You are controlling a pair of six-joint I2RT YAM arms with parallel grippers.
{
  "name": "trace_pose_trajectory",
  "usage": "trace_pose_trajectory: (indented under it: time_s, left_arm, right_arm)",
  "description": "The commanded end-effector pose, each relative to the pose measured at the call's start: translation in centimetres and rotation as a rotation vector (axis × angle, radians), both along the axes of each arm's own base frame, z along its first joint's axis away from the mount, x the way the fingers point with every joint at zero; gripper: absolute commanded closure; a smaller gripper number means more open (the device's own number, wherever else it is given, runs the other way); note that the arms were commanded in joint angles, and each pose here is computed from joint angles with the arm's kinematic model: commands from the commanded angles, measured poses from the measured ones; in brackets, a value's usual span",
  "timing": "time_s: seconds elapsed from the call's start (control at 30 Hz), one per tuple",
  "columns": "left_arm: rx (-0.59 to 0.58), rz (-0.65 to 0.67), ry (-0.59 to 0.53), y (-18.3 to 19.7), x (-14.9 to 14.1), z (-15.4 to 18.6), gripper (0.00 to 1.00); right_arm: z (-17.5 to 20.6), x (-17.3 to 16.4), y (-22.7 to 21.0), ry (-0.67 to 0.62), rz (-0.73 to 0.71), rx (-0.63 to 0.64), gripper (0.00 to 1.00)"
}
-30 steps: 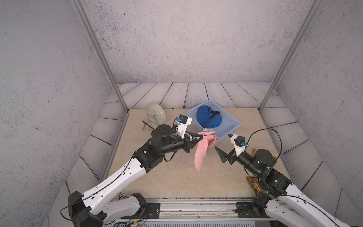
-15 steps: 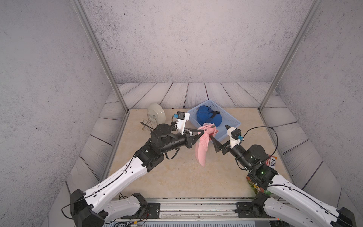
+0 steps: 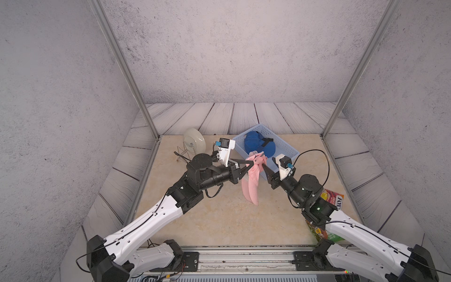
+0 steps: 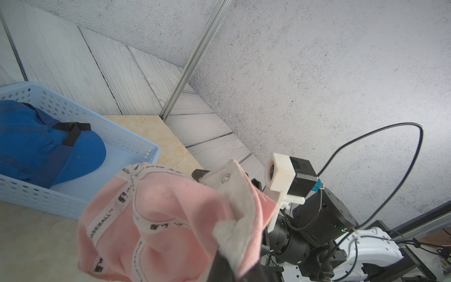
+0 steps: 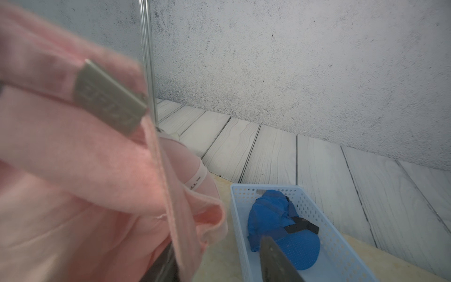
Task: Turn the baseball cap inside out
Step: Turn over the baseball cap.
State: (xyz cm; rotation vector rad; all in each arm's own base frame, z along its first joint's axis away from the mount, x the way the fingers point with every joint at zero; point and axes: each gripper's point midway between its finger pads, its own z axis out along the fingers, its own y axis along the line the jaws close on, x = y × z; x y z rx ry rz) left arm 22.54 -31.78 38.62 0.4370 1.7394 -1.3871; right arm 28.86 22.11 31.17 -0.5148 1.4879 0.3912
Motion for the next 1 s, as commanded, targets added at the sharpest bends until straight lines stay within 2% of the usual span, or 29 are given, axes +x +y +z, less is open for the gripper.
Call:
trace_pose_trajectory:
  time_s: [0.0,0.23,0.57,0.63,0.73,0.8,0.83,0.93,0.97]
  left_arm:
    - [-0.060,-0.036,-0.074,0.3,-1.2,2.7,1.00]
    - [-0.072,-0.113,-0.068,-0.4,-2.1,2.6,1.00]
    - [-0.064,-0.109,-0.063,-0.4,-1.9,2.1,1.00]
    - [-0.063,-0.108,-0.062,-0.4,-1.8,2.0,1.00]
    - [-0.059,-0.109,-0.069,-0.3,-1.8,2.1,1.00]
    - [-0.032,-0.086,-0.077,0.3,-1.5,1.8,1.00]
    - [-0.014,-0.067,-0.084,0.8,-1.2,1.6,1.00]
    - [0.035,-0.010,-0.079,2.5,0.0,0.6,1.00]
    - [0.046,0.002,-0.067,3.2,0.5,0.1,1.00]
  right_arm:
    - [0.0,0.0,0.8,0.042,0.033,0.015,0.48]
    - [-0.4,-0.1,2.3,0.077,0.102,0.017,0.48]
    - [0.2,-2.0,4.9,0.116,0.286,0.089,0.30]
    - [0.1,-2.3,5.3,0.129,0.315,0.088,0.30]
    - [-0.1,-2.3,5.1,0.138,0.303,0.080,0.50]
    - [-0.1,-2.3,4.6,0.140,0.285,0.070,0.74]
    - [0.0,-2.4,4.4,0.140,0.277,0.067,0.80]
    - [0.0,-3.2,3.8,0.141,0.282,0.046,0.84]
    - [0.0,-3.6,3.7,0.147,0.293,0.037,0.91]
